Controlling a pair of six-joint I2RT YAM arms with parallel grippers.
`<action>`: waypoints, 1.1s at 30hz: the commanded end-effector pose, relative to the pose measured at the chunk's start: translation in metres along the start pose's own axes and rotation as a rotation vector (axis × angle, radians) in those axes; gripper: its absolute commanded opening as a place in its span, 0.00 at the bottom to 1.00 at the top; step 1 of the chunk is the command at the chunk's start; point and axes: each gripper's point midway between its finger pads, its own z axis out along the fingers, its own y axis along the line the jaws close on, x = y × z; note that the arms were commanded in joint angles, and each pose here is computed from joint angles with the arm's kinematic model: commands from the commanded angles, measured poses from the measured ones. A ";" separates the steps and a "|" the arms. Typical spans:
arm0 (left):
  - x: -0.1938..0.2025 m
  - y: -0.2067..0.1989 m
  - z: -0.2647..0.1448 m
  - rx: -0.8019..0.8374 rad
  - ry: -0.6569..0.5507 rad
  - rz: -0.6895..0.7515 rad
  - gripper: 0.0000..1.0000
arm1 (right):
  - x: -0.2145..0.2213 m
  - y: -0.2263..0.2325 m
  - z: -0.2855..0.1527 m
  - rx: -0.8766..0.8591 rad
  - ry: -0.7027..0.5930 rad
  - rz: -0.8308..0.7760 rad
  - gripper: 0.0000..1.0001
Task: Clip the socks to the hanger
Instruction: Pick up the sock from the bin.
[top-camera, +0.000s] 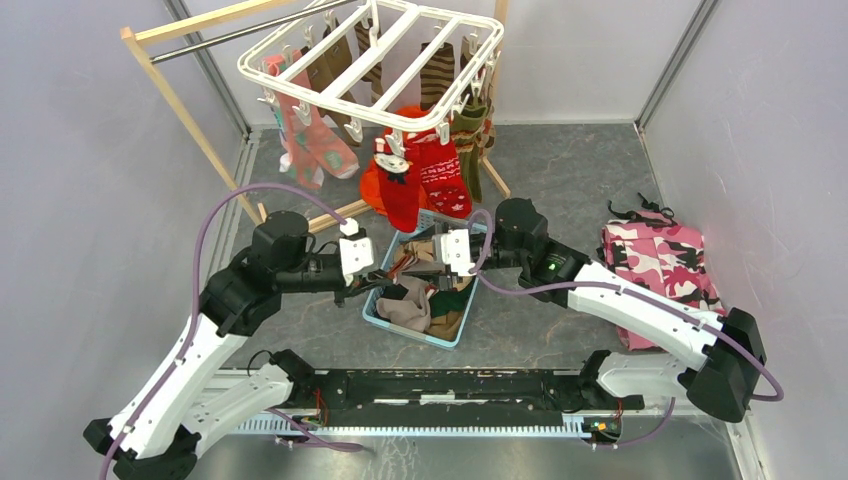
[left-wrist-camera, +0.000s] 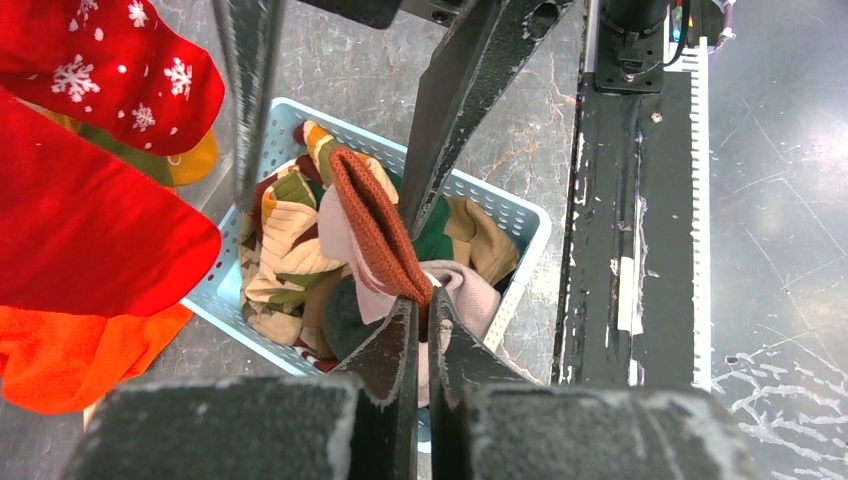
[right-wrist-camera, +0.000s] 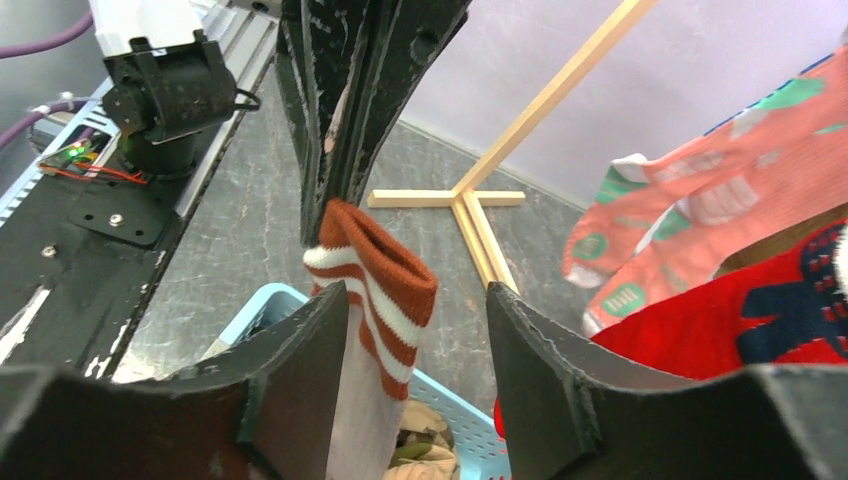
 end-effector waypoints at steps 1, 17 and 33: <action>-0.015 0.001 -0.007 -0.013 -0.044 0.080 0.02 | -0.019 0.003 0.003 -0.047 -0.047 -0.008 0.55; 0.000 0.082 -0.022 -0.608 -0.261 -0.239 0.23 | -0.030 0.026 -0.016 -0.062 -0.080 0.122 0.00; -0.002 0.080 -0.033 -0.653 -0.578 -0.454 0.85 | -0.020 0.001 -0.031 0.171 -0.053 0.317 0.00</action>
